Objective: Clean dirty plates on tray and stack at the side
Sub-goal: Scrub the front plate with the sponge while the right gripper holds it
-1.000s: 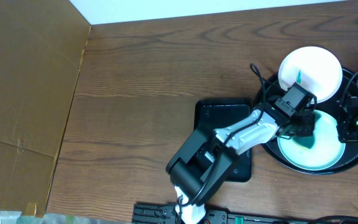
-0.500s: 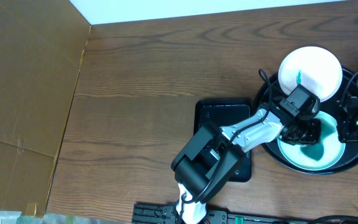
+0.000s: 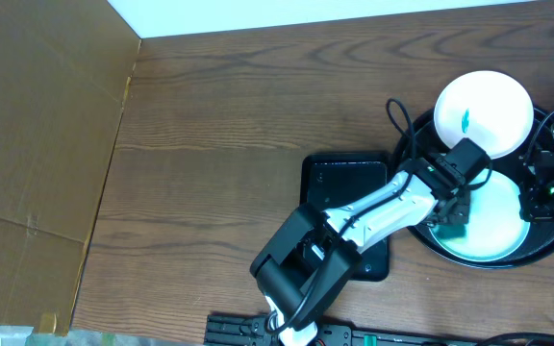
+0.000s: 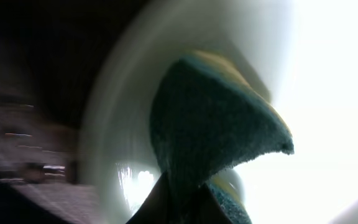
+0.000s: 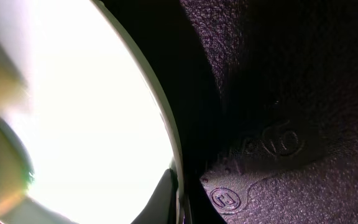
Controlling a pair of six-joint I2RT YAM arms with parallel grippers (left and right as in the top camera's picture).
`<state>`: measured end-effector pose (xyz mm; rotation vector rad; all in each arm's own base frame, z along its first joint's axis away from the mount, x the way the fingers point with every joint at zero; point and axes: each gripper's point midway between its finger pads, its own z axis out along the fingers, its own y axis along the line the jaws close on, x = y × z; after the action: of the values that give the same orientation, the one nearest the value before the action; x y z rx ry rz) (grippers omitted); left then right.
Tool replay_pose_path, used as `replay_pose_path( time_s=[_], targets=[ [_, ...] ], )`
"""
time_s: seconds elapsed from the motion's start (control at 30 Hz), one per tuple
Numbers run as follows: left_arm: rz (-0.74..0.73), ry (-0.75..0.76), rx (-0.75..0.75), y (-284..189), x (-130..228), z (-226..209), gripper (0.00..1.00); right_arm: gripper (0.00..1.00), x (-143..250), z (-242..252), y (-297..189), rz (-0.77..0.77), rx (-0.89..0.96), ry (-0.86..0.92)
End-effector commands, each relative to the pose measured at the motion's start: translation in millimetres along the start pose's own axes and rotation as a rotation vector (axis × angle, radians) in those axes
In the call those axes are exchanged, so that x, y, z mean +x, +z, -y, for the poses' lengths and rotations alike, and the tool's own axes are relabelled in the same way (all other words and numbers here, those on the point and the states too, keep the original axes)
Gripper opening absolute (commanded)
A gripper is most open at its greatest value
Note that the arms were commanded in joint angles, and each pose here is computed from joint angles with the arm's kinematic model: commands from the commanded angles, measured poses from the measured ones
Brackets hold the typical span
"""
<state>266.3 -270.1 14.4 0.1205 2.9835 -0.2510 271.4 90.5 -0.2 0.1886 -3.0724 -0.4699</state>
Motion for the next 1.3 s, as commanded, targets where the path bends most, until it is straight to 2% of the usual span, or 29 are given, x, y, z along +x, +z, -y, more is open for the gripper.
replay_pose_path(
  time_s=[0.0,0.1,0.2,0.4,0.5,0.8,1.03,1.13,1.27],
  targets=[
    [0.119,-0.048,-0.293,8,-19,-72,0.07,0.01,7,7,11,-0.033,0.037,-0.006],
    [0.141,-0.047,-0.27,10,-25,-67,0.07,0.01,7,7,11,-0.033,0.037,-0.006],
    [0.136,-0.028,-0.152,15,-29,-43,0.07,0.01,7,7,11,-0.033,0.037,-0.006],
    [0.002,0.029,0.321,21,-17,48,0.07,0.01,7,7,11,-0.033,0.037,-0.005],
    [-0.053,0.05,0.475,19,-9,78,0.07,0.01,7,7,11,-0.033,0.037,-0.006],
    [-0.207,0.094,0.62,16,31,114,0.07,0.01,7,7,11,-0.033,0.037,-0.006],
    [-0.259,0.069,0.579,19,40,103,0.07,0.01,7,7,11,-0.033,0.037,-0.005],
    [-0.25,0.016,0.453,28,37,76,0.07,0.01,7,7,11,-0.033,0.037,-0.005],
    [-0.137,-0.053,0.138,34,21,13,0.07,0.01,7,7,11,-0.033,0.037,-0.006]
  ],
)
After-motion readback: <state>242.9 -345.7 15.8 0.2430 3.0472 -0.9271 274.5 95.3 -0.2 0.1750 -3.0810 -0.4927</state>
